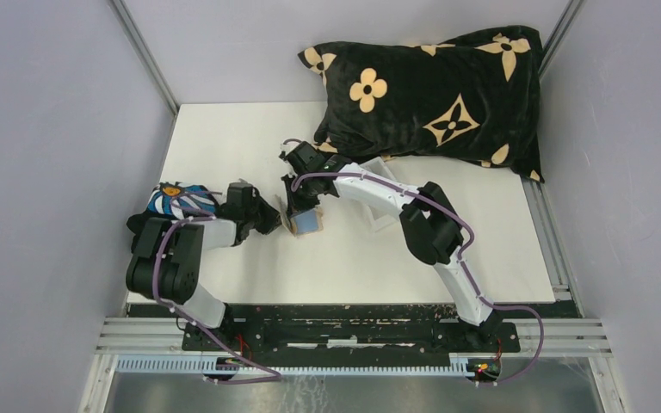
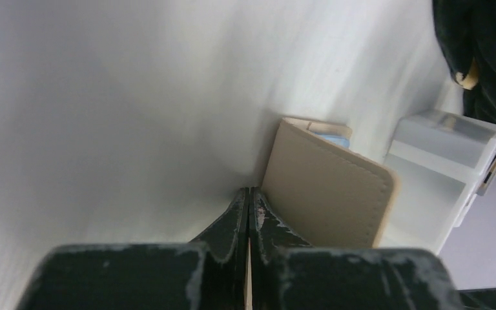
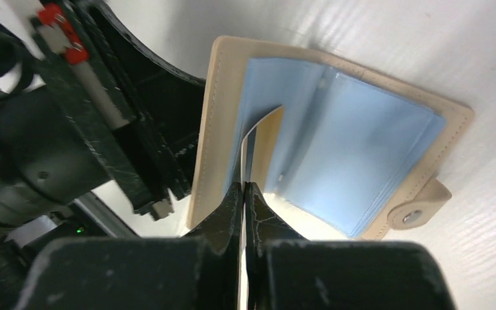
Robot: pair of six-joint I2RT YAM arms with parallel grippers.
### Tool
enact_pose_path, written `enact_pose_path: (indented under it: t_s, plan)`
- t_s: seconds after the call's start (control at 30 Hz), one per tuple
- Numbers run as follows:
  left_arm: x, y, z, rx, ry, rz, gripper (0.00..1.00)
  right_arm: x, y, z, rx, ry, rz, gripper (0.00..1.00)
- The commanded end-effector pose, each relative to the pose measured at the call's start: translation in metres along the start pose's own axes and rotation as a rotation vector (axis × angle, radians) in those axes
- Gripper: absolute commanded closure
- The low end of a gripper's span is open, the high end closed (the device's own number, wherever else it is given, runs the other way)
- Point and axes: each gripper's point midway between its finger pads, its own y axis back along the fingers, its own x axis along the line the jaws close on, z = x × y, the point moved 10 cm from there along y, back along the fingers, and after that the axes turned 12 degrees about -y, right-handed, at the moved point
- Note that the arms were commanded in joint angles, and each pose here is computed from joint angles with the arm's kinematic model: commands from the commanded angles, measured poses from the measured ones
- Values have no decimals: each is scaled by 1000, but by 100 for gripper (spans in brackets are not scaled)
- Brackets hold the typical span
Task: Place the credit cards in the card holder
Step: Open the card holder at the center of the board.
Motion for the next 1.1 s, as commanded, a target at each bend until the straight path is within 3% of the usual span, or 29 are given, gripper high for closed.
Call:
enact_pose_path:
  t_s: [0.0, 0.33, 0.6, 0.83, 1.07]
  plan:
    - [13, -15, -21, 201, -83, -3, 97, 7, 6, -3, -21, 25, 35, 99]
    - [1, -42, -14, 340, -147, -99, 97, -6, 8, 7, -89, 37, -70, 99]
    - [11, -29, -6, 338, -225, 114, 92, -6, -2, 15, -96, 51, -113, 99]
    - [6, -15, 15, 261, -274, 300, 86, -9, -8, 18, -99, 60, -141, 99]
    - [-1, -5, 29, 223, -293, 374, 82, -6, -10, 20, -104, 74, -149, 99]
